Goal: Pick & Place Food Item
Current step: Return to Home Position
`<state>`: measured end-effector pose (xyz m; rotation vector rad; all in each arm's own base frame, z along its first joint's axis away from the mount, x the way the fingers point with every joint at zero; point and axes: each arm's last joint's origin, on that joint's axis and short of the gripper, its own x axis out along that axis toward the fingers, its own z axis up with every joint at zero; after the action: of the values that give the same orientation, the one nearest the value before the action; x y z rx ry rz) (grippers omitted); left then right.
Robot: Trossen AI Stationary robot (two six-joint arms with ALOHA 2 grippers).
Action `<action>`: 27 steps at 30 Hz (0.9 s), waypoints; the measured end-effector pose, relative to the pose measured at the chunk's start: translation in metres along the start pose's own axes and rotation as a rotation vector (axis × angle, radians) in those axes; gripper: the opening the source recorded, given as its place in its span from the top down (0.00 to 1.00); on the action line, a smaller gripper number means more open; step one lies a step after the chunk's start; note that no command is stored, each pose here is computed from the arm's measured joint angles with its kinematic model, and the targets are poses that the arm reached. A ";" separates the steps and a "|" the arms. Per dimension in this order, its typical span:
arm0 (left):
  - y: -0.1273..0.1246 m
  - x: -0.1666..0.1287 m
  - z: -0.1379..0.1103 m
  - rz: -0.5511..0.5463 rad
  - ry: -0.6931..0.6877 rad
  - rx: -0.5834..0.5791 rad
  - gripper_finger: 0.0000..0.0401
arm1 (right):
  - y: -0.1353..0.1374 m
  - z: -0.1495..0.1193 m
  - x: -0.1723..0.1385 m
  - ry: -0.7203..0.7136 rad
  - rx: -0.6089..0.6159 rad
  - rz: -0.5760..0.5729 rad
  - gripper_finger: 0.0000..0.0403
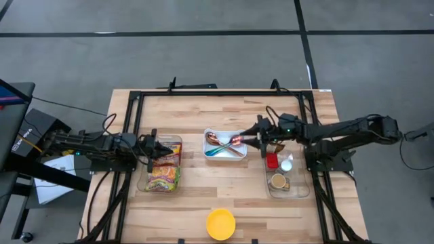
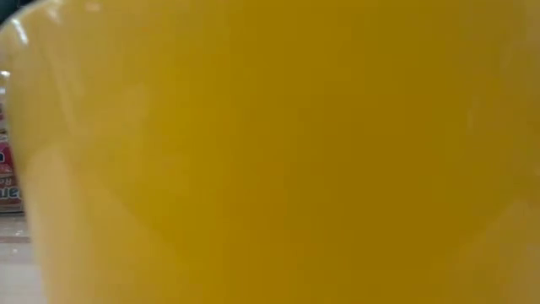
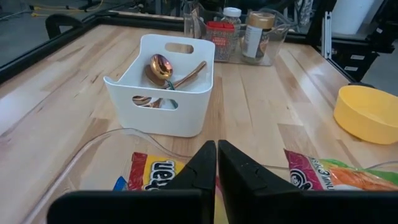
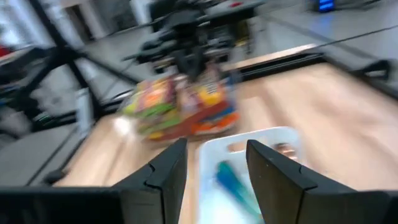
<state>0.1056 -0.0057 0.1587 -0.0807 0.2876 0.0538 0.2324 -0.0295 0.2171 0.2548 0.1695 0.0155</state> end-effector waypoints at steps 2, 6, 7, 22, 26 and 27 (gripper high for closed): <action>0.000 0.000 0.000 0.000 0.000 0.000 0.97 | 0.003 -0.004 0.000 0.013 -0.004 0.064 0.61; 0.000 0.000 0.000 0.000 0.000 0.000 0.98 | 0.008 -0.020 -0.012 -0.025 0.002 0.115 0.61; 0.000 0.000 0.000 0.000 0.000 0.000 0.97 | 0.011 -0.026 -0.016 -0.051 -0.003 0.114 0.61; 0.000 0.000 0.000 -0.001 -0.004 0.000 0.96 | 0.022 -0.079 -0.062 -0.193 -0.017 0.084 0.61; 0.000 0.000 0.000 -0.001 -0.004 0.000 0.96 | 0.022 -0.077 -0.065 -0.203 -0.018 0.089 0.61; 0.000 0.000 0.000 -0.001 -0.004 0.000 0.96 | 0.022 -0.075 -0.066 -0.219 -0.023 0.091 0.61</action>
<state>0.1057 -0.0058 0.1590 -0.0809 0.2837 0.0530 0.1551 0.0083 0.1620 0.2398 -0.0603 0.0798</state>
